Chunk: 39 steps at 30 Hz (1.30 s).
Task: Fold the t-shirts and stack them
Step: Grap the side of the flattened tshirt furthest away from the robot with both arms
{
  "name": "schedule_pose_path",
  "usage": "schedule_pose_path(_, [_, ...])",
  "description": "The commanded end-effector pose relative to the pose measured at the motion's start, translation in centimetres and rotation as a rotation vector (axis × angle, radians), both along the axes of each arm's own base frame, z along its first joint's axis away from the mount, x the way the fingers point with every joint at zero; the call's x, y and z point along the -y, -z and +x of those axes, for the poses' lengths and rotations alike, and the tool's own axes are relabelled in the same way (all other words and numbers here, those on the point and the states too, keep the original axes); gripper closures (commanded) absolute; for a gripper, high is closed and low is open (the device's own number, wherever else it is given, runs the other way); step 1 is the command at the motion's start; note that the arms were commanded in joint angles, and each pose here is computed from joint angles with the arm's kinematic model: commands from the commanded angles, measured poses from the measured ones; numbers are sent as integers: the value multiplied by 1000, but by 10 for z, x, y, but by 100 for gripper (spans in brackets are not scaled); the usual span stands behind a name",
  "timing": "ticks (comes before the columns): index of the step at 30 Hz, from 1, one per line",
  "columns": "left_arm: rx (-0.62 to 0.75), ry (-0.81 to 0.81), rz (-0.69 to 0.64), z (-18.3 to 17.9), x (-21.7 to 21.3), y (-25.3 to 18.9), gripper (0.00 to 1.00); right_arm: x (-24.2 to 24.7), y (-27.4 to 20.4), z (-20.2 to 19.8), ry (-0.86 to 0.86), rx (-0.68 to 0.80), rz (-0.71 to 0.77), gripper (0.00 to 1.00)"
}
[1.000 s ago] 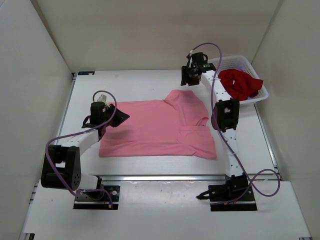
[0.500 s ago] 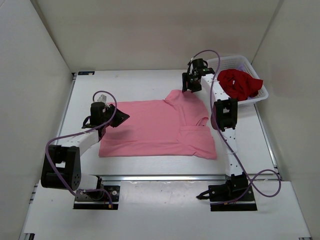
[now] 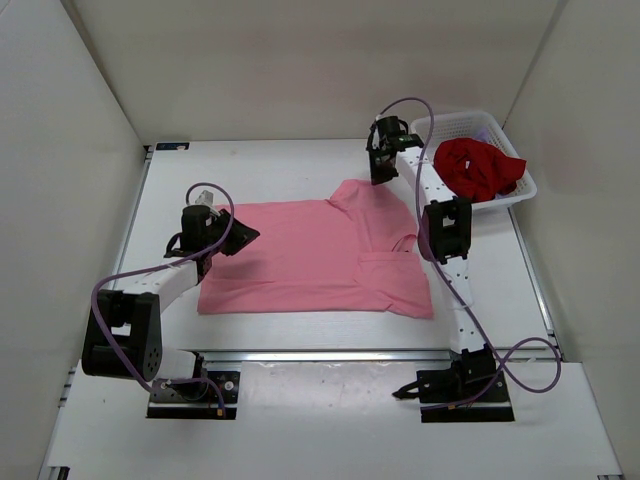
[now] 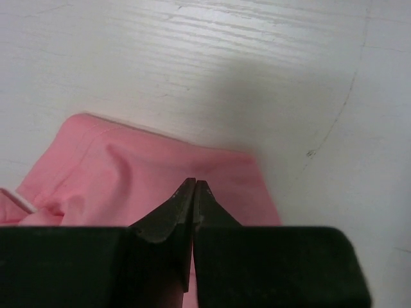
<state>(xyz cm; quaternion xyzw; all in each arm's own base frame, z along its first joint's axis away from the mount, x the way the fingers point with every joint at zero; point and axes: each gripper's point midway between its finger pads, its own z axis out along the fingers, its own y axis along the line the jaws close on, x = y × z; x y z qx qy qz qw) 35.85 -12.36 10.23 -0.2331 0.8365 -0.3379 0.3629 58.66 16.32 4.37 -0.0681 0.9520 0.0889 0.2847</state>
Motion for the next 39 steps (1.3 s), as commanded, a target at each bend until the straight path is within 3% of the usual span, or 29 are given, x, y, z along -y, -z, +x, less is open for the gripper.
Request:
schedule_pose_path(1, [74, 17, -11, 3, 5, -24, 68, -14, -91, 1, -17, 165, -29, 100])
schedule_pose_path(2, [75, 15, -15, 4, 5, -25, 68, -17, -91, -3, -32, 164, -37, 100])
schedule_pose_path(4, [66, 28, -20, 3, 9, -23, 69, -9, -86, 9, -28, 195, -37, 69])
schedule_pose_path(7, [64, 37, -18, 0, 11, -21, 69, 7, -57, 16, -18, 148, -26, 48])
schedule_pose_path(11, [71, 40, -10, 2, 11, -22, 68, 26, -33, 22, -8, 116, -12, 37])
schedule_pose_path(15, [55, 35, -11, 3, 11, -17, 69, 32, -11, 21, -6, 70, 28, 35])
schedule_pose_path(25, [52, 27, -14, 3, 8, -14, 69, -14, 22, 4, -105, -15, 138, 39])
schedule_pose_path(27, [49, 30, -18, 1, 8, -13, 69, -12, 20, 7, -108, -5, 141, 47])
schedule_pose_path(30, [50, 30, -20, 0, 9, -12, 69, -12, 13, 11, -91, 10, 152, 90])
schedule_pose_path(32, [46, 35, -26, -1, 11, -11, 69, -12, 2, 13, -82, 33, 129, 99])
schedule_pose_path(39, [76, 41, -45, -3, 15, -25, 69, -20, -89, -19, -35, 88, -4, 100])
